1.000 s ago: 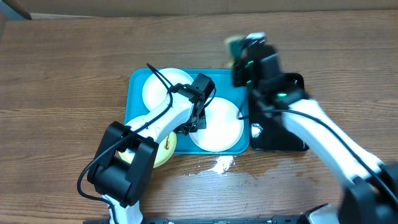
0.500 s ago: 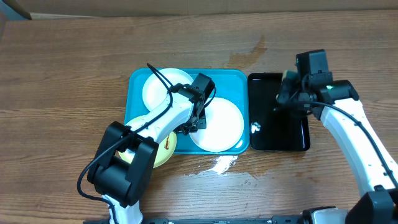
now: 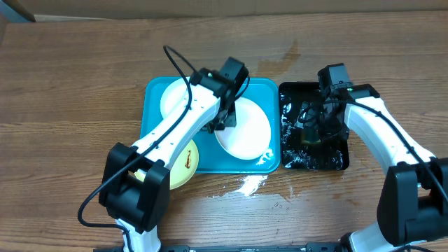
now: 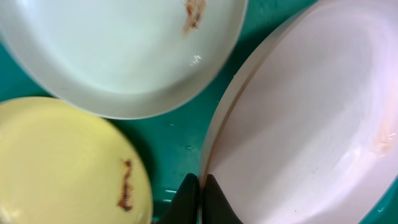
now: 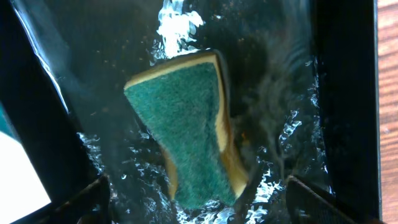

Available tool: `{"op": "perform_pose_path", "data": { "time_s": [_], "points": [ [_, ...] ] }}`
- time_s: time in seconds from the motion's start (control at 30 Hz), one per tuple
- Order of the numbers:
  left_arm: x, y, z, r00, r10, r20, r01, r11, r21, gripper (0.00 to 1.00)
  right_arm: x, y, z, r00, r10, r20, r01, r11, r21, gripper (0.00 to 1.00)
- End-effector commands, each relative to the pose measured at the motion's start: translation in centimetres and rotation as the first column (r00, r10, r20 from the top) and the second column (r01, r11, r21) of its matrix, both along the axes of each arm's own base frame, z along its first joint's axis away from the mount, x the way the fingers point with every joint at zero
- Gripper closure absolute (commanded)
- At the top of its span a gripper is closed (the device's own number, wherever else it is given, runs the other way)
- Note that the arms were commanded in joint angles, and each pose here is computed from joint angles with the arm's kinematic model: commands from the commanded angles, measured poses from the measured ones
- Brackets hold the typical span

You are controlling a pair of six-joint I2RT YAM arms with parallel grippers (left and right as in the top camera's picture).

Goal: Clean dirty plates on tray and stack at the side
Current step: 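Return the sponge to the black tray with the right gripper, then lift the cleaned white plate with the left gripper and carry it left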

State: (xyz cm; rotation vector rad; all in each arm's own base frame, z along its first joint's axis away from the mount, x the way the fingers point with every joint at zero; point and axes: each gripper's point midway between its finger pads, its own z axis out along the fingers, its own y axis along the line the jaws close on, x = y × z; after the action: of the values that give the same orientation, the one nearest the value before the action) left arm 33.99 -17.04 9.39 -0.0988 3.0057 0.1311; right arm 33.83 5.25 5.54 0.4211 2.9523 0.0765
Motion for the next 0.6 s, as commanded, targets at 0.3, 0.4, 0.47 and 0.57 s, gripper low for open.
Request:
{"op": "perform_pose_path", "data": {
  "time_s": [0.3,0.4,0.47,0.57],
  "points": [
    [3.6,0.7,9.7,0.974,-0.031,0.223,0.014,0.997,0.079,0.96,0.2,-1.4,0.1,1.000,-0.027,0.012,0.028,0.999,-0.046,0.04],
    [4.0,-0.5,11.4,0.960,-0.066,0.271,0.049,0.996,0.069,0.96,0.5,-2.2,0.1,0.999,-0.050,0.020,0.051,0.998,-0.045,0.00],
    [4.2,-1.1,12.4,0.949,-0.078,0.304,0.059,0.996,0.073,0.96,0.6,-2.6,0.1,0.998,-0.062,0.021,0.063,0.997,-0.044,0.00],
    [4.4,-2.5,14.1,0.925,-0.111,0.364,0.086,0.993,0.084,0.96,0.6,-3.0,0.1,0.996,-0.086,0.015,0.086,0.996,-0.012,0.00]
  ]
}}
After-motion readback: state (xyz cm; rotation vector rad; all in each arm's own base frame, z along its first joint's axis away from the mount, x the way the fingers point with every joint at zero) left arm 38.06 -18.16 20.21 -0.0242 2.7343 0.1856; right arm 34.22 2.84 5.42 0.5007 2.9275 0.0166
